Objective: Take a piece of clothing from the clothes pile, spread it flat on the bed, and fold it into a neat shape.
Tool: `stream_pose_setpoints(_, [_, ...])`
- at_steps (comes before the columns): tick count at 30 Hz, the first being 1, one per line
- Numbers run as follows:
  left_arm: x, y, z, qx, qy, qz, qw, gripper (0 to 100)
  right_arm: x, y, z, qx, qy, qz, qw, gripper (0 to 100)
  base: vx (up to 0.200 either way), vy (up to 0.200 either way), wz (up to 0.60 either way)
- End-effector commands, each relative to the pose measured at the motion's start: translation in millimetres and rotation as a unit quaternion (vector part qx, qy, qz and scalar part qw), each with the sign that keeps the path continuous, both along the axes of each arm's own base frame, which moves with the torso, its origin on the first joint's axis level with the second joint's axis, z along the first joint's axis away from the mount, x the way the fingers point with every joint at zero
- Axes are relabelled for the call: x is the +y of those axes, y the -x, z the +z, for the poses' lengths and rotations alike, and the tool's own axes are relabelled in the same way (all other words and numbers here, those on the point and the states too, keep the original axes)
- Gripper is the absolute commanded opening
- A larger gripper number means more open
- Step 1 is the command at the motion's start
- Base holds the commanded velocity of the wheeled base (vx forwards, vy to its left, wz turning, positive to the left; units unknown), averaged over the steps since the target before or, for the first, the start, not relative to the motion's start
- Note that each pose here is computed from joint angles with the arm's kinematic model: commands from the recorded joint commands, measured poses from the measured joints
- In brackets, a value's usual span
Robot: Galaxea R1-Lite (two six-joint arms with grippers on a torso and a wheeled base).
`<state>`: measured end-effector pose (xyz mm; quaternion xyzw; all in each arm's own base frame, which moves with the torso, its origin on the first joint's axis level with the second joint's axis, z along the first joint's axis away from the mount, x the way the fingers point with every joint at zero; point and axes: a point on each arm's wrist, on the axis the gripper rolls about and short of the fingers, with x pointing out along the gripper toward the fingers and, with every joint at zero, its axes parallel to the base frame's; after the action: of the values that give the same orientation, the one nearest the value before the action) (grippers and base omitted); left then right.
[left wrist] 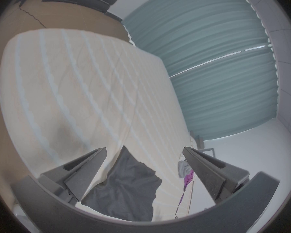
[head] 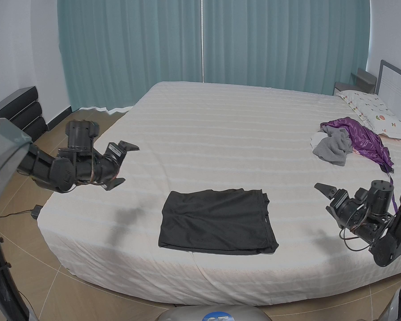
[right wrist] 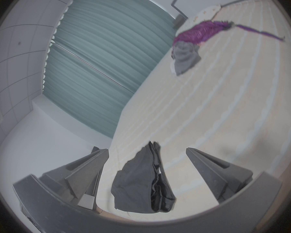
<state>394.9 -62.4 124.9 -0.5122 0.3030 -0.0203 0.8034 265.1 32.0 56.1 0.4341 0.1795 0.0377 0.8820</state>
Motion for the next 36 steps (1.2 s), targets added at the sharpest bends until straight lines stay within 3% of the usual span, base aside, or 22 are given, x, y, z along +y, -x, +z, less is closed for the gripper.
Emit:
stream_pose_setpoints(1, [48,70,86,-0.105,-0.006,0.056,0.9929,100,-23,55,59,-0.106,0.031,-0.034,0.9933,100,0.000,0.000,0.00])
stream_pose_setpoints(4, [62,113,114,-0.159,-0.042,0.068,0.9841,100,-34,84,77,-0.157,0.076,-0.051,0.9834,100,0.000,0.000,0.00])
stream_pose_setpoints(5, [62,113,114,-0.159,-0.042,0.068,0.9841,100,-34,84,77,-0.157,0.076,-0.051,0.9834,100,0.000,0.000,0.00])
stream_pose_setpoints(6, [69,139,125,-0.187,-0.069,0.073,0.9772,100,-38,102,87,-0.189,0.102,-0.056,0.9750,100,0.000,0.000,0.00])
stream_pose_setpoints(7, [70,145,127,-0.193,-0.076,0.076,0.9752,100,-38,106,88,-0.195,0.107,-0.055,0.9734,100,0.000,0.000,0.00])
stream_pose_setpoints(10, [74,191,142,-0.241,-0.128,0.097,0.9572,100,-36,135,107,-0.261,0.144,-0.049,0.9534,100,0.000,0.000,0.00])
stream_pose_setpoints(11, [74,193,142,-0.244,-0.130,0.097,0.9562,100,-36,136,107,-0.263,0.145,-0.049,0.9525,100,0.000,0.000,0.00])
stream_pose_setpoints(12, [73,212,147,-0.264,-0.150,0.101,0.9474,100,-35,148,113,-0.283,0.158,-0.050,0.9447,100,0.000,0.000,0.00])
stream_pose_setpoints(13, [73,212,147,-0.264,-0.150,0.101,0.9474,100,-35,148,113,-0.283,0.158,-0.050,0.9447,100,0.000,0.000,0.00])
stream_pose_setpoints(14, [71,244,151,-0.299,-0.191,0.097,0.9299,100,-33,170,117,-0.306,0.196,-0.040,0.9310,100,0.000,0.000,0.00])
stream_pose_setpoints(19, [67,299,147,-0.356,-0.276,0.102,0.8870,100,-28,220,107,-0.323,0.256,0.005,0.9109,100,0.000,0.000,0.00])
stream_pose_setpoints(20, [67,299,147,-0.356,-0.276,0.102,0.8870,100,-28,220,107,-0.323,0.256,0.005,0.9109,100,0.000,0.000,0.00])
stream_pose_setpoints(21, [66,317,144,-0.373,-0.302,0.108,0.8706,100,-27,238,98,-0.318,0.276,0.016,0.9069,100,0.000,0.000,0.00])
stream_pose_setpoints(22, [66,325,142,-0.382,-0.311,0.109,0.8636,100,-26,245,95,-0.315,0.287,0.021,0.9044,100,0.000,0.000,0.00])
stream_pose_setpoints(23, [66,325,142,-0.382,-0.311,0.109,0.8636,100,-26,245,95,-0.315,0.287,0.021,0.9044,100,0.000,0.000,0.00])
stream_pose_setpoints(25, [63,353,131,-0.409,-0.331,0.111,0.8429,100,-26,274,86,-0.327,0.314,0.040,0.8905,100,0.000,0.000,0.00])
stream_pose_setpoints(28, [62,373,122,-0.431,-0.353,0.115,0.8222,100,-28,299,81,-0.333,0.346,0.066,0.8745,100,0.000,0.000,0.00])
stream_pose_setpoints(32, [60,395,109,-0.456,-0.366,0.122,0.8024,100,-26,314,78,-0.312,0.377,0.049,0.8705,100,0.000,0.000,0.00])
stream_pose_setpoints(34, [60,398,106,-0.458,-0.371,0.122,0.7988,100,-26,314,77,-0.310,0.383,0.048,0.8688,100,0.000,0.000,0.00])
stream_pose_setpoints(35, [60,402,95,-0.456,-0.384,0.118,0.7941,100,-26,313,75,-0.309,0.403,0.046,0.8603,100,0.000,0.000,0.00])
stream_pose_setpoints(36, [59,404,90,-0.457,-0.393,0.115,0.7895,100,-26,312,75,-0.308,0.409,0.043,0.8582,100,0.000,0.000,0.00])
